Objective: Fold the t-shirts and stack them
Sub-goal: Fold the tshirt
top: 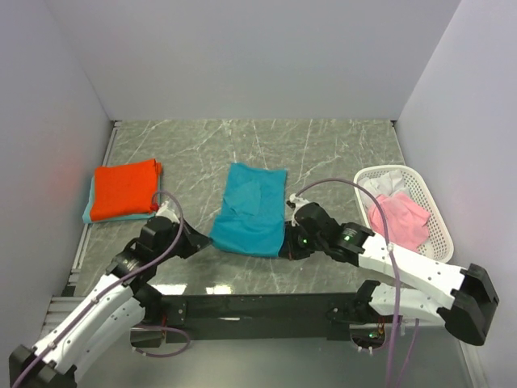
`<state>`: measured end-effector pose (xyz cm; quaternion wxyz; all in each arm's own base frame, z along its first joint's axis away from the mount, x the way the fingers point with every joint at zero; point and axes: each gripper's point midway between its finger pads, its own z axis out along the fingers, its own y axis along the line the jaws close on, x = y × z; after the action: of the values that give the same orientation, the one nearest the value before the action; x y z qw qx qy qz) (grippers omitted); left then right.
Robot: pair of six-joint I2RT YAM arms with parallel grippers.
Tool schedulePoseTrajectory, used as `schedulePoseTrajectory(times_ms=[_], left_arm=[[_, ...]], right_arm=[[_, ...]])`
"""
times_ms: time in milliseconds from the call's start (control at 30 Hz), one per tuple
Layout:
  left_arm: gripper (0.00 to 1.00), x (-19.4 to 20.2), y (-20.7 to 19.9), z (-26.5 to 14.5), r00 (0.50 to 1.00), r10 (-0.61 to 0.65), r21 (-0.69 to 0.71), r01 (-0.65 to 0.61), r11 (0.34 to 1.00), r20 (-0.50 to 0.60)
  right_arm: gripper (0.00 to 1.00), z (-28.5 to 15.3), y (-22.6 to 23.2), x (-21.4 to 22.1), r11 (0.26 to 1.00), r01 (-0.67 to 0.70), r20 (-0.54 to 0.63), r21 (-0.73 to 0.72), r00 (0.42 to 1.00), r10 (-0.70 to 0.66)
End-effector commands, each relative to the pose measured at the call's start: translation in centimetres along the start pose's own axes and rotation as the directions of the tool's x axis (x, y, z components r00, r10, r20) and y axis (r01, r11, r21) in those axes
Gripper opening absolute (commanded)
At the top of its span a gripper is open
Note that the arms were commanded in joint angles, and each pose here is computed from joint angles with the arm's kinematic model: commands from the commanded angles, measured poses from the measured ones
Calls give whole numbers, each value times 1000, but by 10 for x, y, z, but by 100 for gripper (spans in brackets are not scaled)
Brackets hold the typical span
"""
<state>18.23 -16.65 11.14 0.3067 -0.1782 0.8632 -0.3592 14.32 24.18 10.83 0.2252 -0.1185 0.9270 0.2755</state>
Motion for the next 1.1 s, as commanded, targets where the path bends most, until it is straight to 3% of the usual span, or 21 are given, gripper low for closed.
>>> schedulePoseTrajectory(times_ms=[0, 300, 467, 700, 1067], left_arm=[[1, -7, -22, -19, 1000, -5, 67, 3, 998, 21], [1, -18, -59, -64, 994, 40, 229, -63, 971, 101], [1, -15, -70, -75, 995, 59, 276, -79, 958, 82], [1, -35, -74, -65, 989, 42, 224, -72, 972, 139], [1, -77, -76, -32, 967, 26, 99, -52, 994, 253]], right_arm=[[0, -21, 12, 10, 998, 26, -36, -65, 999, -29], [0, -60, 43, 22, 961, 74, -61, -266, 994, -93], [0, -77, 56, 21, 937, 94, -46, -337, 992, -116], [0, -76, 52, 8, 955, 86, -2, -284, 996, -90], [0, -65, 20, -56, 994, 10, 160, -109, 987, 8]])
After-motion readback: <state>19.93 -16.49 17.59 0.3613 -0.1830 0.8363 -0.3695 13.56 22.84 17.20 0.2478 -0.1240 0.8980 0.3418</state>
